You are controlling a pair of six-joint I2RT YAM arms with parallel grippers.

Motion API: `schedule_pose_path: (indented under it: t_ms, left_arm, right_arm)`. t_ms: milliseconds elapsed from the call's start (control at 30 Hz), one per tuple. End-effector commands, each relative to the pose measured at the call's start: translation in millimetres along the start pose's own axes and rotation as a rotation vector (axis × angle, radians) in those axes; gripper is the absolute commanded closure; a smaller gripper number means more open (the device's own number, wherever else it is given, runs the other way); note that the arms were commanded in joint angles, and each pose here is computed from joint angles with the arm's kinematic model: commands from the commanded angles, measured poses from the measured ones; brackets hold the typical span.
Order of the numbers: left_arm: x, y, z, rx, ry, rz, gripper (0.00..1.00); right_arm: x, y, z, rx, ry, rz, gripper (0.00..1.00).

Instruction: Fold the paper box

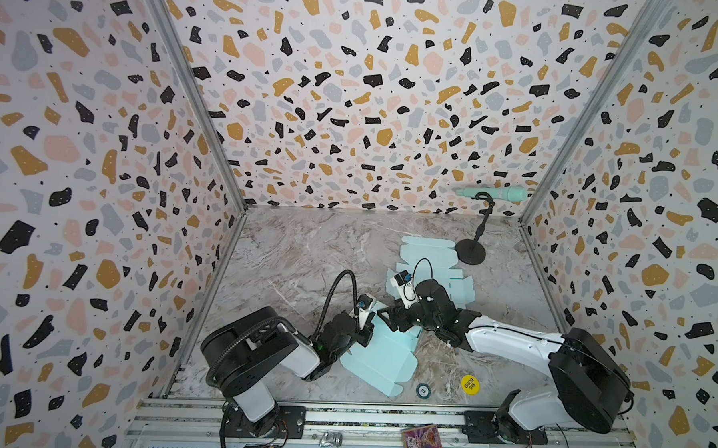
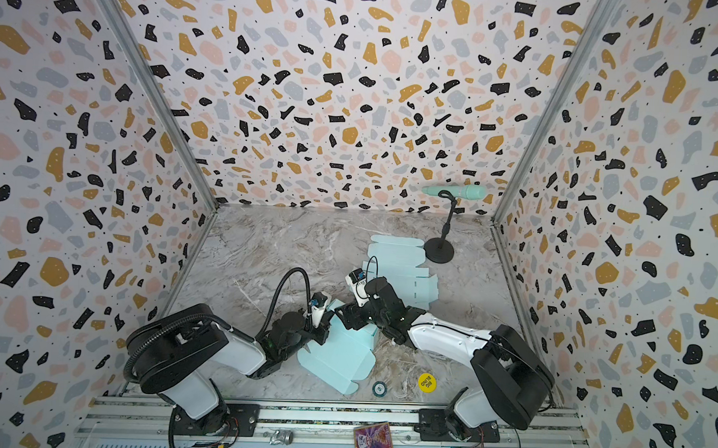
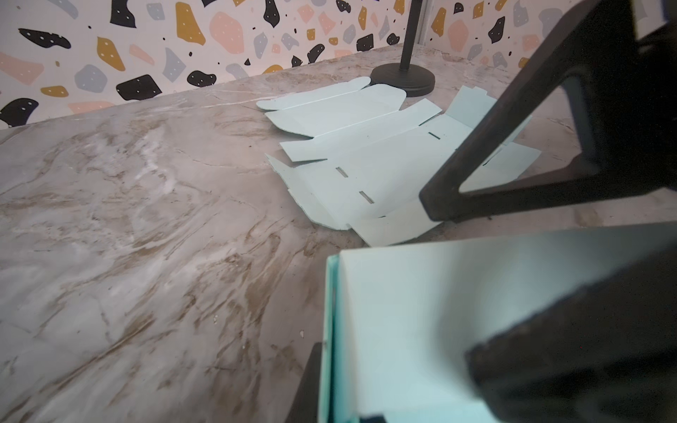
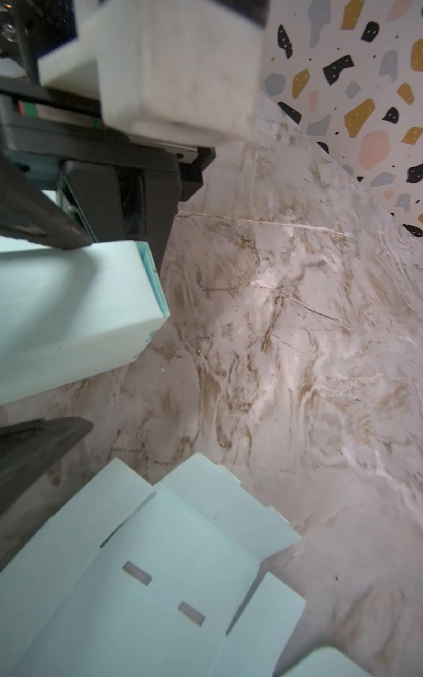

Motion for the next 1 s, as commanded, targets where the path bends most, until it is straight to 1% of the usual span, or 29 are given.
schedule_pose_path:
  t_ms: [0,133,233,500,767,967]
  left_arm:
    - [-0.8,-1.4,-4.8,0.019,-0.004,-0.017,0.95]
    - [-2.2,0.6,-6.3,0.044,-0.015,-0.005,0.94]
    - [-3.5,3.5,-6.6,0.065,-0.028,0.005,0.92]
    - [-10.8,7.8,-12.0,0.096,-0.024,0.006,0.88]
    - [-13.5,7.8,-6.6,0.076,-0.025,0.020,0.80]
    - [-14.3,7.7,0.0,0.059,-0.022,0.032,0.79]
  right_arm:
    - [-4.9,-1.6,-7.9,0.014,0.047,-0.039,0.35]
    - [-12.2,-2.6,-16.5,0.022,0.078,-0.066,0.47]
    - [-16.5,-3.8,-16.1,0.024,0.083,-0.089,0.52]
    - [-28.0,-3.6,-19.9,0.026,0.126,-0.117,0.54]
    - [-19.1,-3.3,-11.0,0.005,0.100,-0.103,0.55]
    - [-16.2,3.6,-9.9,0.007,0.099,-0.089,0.56]
Point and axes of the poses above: each gripper's point midway between its finger pads, its own z axis back along the fingers, its own y axis along the line the jaws close on, x = y × z, the point moved 7 cm from there along z, back along the fingers, and after that the axes turned 12 degrees about z, right-handed, at the moved point
